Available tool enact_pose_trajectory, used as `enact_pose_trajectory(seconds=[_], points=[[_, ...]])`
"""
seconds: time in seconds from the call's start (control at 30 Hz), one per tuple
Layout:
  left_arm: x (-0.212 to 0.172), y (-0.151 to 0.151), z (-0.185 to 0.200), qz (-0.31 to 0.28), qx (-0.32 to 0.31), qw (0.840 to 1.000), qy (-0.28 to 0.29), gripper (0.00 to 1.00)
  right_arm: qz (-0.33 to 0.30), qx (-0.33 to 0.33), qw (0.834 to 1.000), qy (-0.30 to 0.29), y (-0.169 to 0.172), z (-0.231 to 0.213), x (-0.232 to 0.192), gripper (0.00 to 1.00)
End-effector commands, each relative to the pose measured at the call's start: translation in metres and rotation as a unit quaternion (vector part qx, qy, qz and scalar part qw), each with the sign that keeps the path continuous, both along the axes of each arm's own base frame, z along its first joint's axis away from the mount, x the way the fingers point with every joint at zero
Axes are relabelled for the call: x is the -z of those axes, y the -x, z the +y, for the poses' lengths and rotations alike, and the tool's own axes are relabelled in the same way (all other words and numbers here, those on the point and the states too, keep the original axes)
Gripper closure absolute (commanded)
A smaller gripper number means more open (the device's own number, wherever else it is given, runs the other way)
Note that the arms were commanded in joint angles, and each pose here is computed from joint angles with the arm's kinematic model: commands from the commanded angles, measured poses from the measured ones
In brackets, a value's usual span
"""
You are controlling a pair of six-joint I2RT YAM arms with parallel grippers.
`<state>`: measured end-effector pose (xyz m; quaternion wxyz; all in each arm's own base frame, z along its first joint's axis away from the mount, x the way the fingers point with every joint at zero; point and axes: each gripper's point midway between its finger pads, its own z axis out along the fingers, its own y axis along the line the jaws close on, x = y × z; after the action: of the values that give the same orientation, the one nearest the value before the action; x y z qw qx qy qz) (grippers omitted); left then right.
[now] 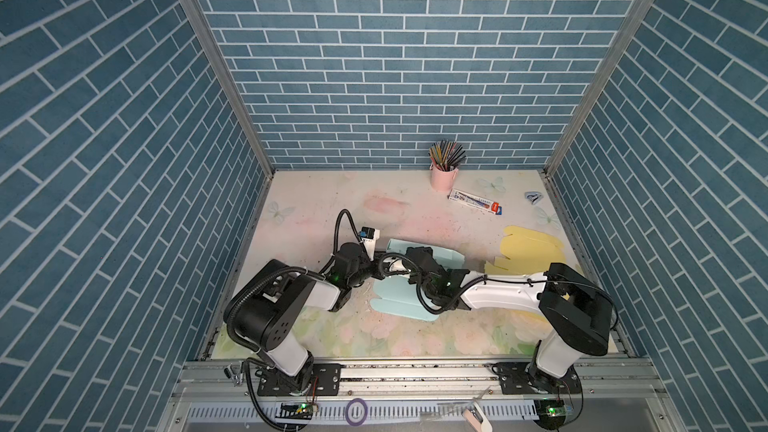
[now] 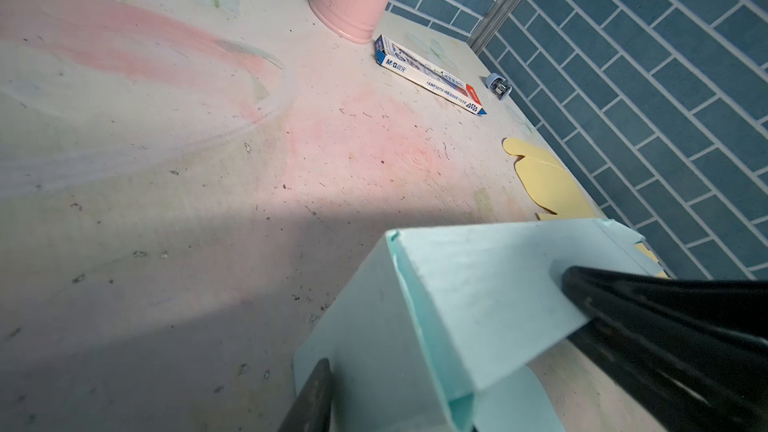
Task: Fold the paper box
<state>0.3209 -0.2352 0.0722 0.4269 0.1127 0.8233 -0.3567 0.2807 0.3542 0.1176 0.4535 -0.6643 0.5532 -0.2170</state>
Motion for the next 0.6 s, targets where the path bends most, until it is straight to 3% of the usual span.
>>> enact_pose_trajectory(seconds=[0.0,0.37,0.57], points=[[-0.003,0.0,0.0,-0.019,-0.007,1.0,-0.011,0.68,0.034,0.0,0.999,-0.04,0.009,0.007,-0.01,0.86],[-0.006,0.002,0.005,-0.035,-0.018,0.999,-0.021,0.74,0.118,0.036,0.978,-0.166,0.028,0.004,-0.035,0.74],[-0.01,0.003,0.005,-0.047,-0.017,0.998,-0.033,0.75,0.174,0.062,0.95,-0.25,0.042,-0.003,-0.064,0.66]])
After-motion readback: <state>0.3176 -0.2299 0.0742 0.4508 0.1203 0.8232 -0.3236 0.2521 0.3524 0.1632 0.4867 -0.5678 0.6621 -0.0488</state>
